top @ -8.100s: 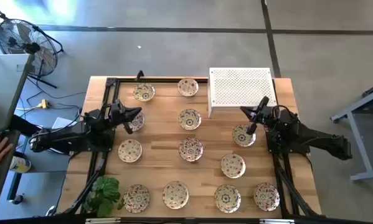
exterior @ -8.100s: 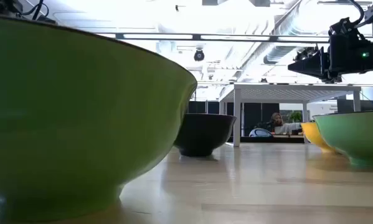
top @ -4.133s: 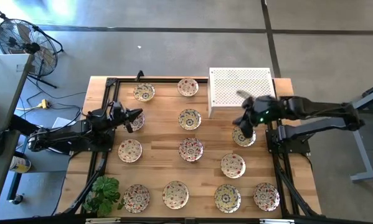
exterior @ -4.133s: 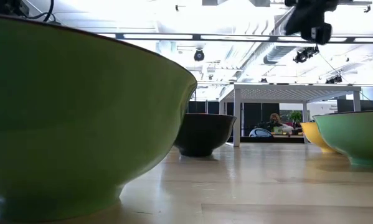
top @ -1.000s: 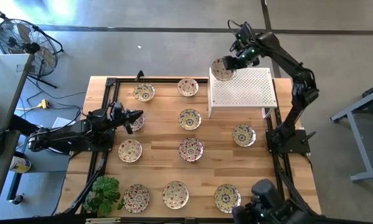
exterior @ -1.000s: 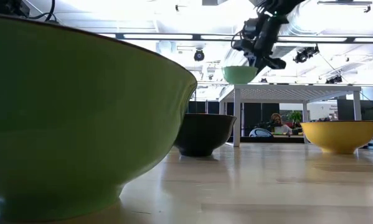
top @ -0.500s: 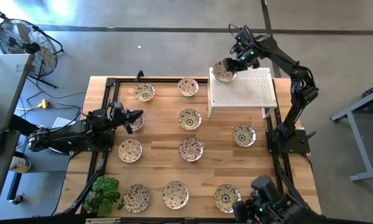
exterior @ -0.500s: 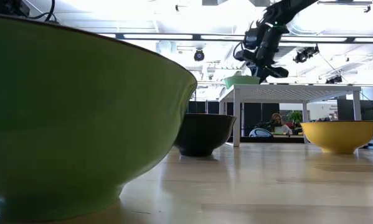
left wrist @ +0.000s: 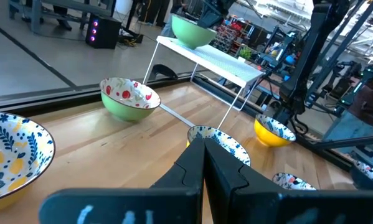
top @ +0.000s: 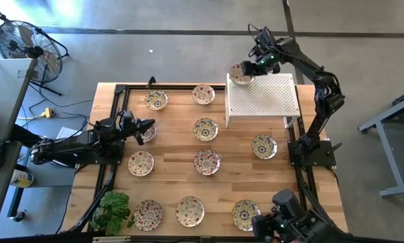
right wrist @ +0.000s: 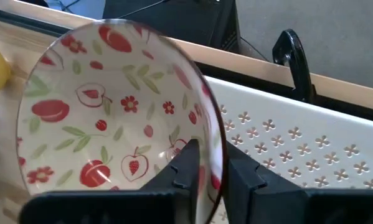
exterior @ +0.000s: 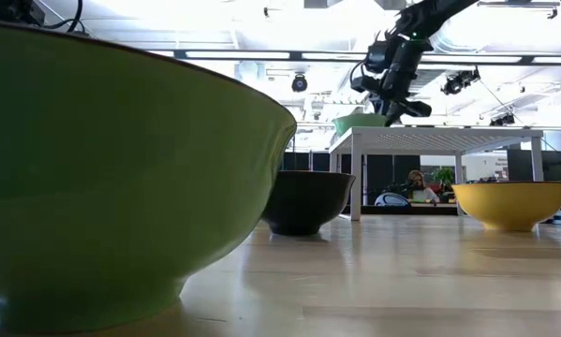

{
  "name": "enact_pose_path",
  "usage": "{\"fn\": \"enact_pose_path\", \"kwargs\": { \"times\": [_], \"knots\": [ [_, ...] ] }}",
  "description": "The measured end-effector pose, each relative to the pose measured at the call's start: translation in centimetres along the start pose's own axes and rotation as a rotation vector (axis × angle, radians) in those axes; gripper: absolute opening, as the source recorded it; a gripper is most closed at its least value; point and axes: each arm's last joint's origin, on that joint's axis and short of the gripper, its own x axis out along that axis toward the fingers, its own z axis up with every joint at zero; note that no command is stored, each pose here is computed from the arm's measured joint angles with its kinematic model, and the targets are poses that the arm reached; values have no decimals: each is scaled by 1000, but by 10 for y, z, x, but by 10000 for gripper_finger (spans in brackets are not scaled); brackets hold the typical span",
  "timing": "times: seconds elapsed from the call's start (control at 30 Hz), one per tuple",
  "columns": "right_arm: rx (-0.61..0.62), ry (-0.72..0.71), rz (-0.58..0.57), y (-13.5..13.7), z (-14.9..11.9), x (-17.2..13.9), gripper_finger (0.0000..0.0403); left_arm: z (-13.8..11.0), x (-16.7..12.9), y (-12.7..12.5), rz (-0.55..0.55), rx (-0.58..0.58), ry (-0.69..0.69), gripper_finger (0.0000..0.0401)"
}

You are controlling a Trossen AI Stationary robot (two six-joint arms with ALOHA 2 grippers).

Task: Pick & Place Mini bowls
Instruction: Put the green patterned bowl on the shelf, then put the yellow patterned bowl on the shelf

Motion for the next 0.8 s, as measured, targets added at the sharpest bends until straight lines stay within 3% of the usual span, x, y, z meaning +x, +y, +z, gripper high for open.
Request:
{"fn": "enact_pose_path", "kwargs": {
  "times": [0.23, 0.5, 0.63, 0.8],
  "knots": [
    [5, -20, 16, -2, -1, -9, 87, 0, 0, 0, -5, -2, 2, 0],
    [-26, -79, 38, -3, -6, -34, 83, 0, 0, 0, -7, -2, 3, 0],
    [-144, -139, 51, 0, -17, -58, 83, 0, 0, 0, -9, -13, 0, 0],
    [-309, -261, 65, 15, -52, -73, 62, 1, 0, -1, -12, -36, -8, 0]
  ]
}}
